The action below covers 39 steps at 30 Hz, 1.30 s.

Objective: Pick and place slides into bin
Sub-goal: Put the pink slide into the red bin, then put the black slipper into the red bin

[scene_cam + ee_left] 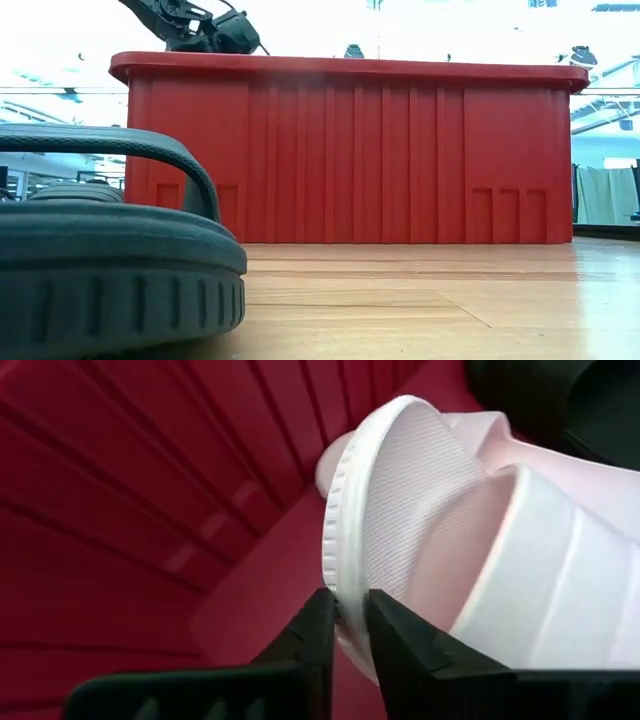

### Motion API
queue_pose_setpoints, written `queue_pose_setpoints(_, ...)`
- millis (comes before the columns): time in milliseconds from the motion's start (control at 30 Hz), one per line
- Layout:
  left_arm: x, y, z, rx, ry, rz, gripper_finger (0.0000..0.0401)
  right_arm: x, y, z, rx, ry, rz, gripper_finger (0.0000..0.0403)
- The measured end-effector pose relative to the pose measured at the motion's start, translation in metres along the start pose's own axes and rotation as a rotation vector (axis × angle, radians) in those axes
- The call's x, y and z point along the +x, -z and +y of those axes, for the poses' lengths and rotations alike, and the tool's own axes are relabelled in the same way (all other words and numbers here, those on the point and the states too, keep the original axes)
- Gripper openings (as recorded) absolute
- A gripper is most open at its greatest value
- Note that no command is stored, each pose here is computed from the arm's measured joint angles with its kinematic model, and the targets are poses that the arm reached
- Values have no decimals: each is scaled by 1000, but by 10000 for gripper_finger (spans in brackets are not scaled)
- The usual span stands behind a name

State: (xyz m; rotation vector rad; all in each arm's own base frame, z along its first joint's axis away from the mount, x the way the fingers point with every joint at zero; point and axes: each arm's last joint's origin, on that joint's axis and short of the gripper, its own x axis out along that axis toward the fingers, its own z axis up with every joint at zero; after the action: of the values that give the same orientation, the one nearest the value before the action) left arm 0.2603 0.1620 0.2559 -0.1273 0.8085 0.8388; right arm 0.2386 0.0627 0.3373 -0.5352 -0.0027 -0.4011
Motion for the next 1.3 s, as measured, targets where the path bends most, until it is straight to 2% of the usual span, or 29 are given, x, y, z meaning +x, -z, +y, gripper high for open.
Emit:
queue_pose_setpoints(267,0,-1,1,-25,-23,-7,107,0,0,0,0,0,0,182)
queue_pose_setpoints(500,-5,-6,-3,-37,-16,-15,126,0,0,0,9,3,-1,175)
queue_pose_setpoints(633,-20,-23,-7,-91,42,-78,126,-1,-3,-6,29,99,24,165)
queue_pose_setpoints(733,-35,-37,-16,-100,108,-122,126,-7,-5,-9,-11,176,78,148)
queue_pose_setpoints(867,-58,-53,-30,-54,184,-193,126,-21,-12,-11,-50,231,125,112)
queue_pose_setpoints(1133,-107,-68,-63,6,333,-319,126,-64,-30,-3,-13,286,221,9)
queue_pose_setpoints(1300,-140,-72,-83,80,418,-395,126,-93,-36,11,-39,267,273,8)
